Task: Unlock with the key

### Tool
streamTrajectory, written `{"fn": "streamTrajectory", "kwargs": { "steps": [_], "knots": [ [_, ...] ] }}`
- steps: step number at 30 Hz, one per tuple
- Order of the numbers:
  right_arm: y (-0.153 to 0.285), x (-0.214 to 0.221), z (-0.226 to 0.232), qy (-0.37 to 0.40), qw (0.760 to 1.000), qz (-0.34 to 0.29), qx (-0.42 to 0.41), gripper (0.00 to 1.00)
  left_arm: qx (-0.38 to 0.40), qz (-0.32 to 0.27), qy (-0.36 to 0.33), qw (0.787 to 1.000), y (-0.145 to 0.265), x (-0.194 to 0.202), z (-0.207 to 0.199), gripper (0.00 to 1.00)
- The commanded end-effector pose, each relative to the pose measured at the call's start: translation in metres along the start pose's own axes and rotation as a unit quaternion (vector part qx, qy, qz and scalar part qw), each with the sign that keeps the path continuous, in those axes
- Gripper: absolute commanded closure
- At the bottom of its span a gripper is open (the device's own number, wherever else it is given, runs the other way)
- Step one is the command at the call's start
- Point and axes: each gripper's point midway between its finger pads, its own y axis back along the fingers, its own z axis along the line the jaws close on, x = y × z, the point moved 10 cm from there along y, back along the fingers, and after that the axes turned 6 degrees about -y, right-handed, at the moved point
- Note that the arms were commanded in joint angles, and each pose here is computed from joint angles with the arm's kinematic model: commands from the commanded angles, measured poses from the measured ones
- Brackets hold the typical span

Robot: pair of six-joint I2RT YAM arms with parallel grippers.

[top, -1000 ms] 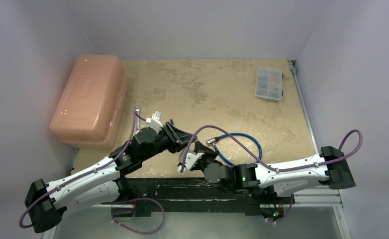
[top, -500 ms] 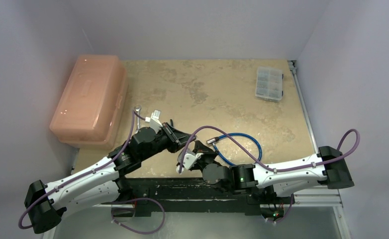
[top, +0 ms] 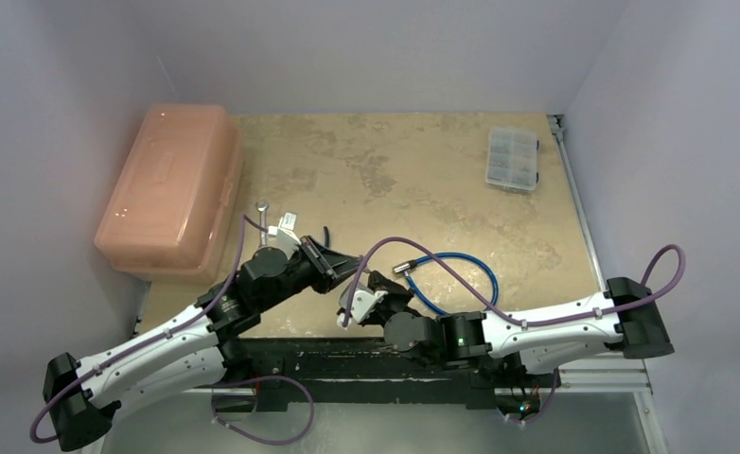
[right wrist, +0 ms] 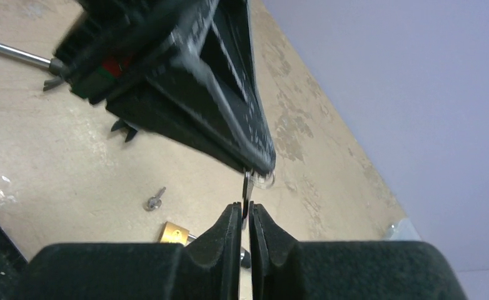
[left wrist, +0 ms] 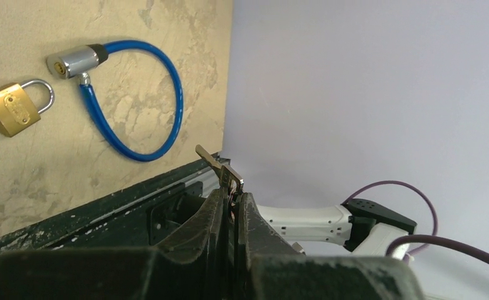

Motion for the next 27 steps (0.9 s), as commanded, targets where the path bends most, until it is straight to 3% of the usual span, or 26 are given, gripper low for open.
{"fn": "streamTrajectory", "kwargs": {
  "steps": [1,5,10,13,17,22,27],
  "knots": [
    [0.006,0.003,-0.004,-0.031,0.999,0.01,-0.011,0.82,0.076,-0.048,0.01,0.996,0.013,-0.01,-0.02,1.0],
    [0.012,0.002,-0.008,-0.07,0.997,0.01,-0.022,0.71,0.094,-0.064,0.016,0.993,0.018,-0.012,-0.02,1.0],
    [0.033,-0.013,-0.033,-0.215,0.972,-0.029,-0.091,0.41,0.116,-0.08,-0.007,0.99,0.025,-0.015,-0.027,1.0],
    [0.039,-0.018,-0.064,-0.339,0.929,-0.068,-0.129,0.22,0.144,-0.086,-0.033,0.985,0.031,-0.017,-0.036,1.0],
    [0.045,-0.031,-0.102,-0.452,0.871,-0.091,-0.167,0.11,0.165,-0.099,-0.09,0.977,0.04,-0.021,-0.05,1.0],
    [0.017,-0.053,-0.102,-0.513,0.817,-0.001,-0.265,0.1,0.182,-0.124,-0.148,0.964,0.057,-0.029,-0.07,1.0],
    [0.003,-0.054,-0.111,-0.596,0.7,-0.025,-0.392,0.12,0.192,-0.15,-0.18,0.953,0.07,-0.035,-0.081,1.0]
  ]
}}
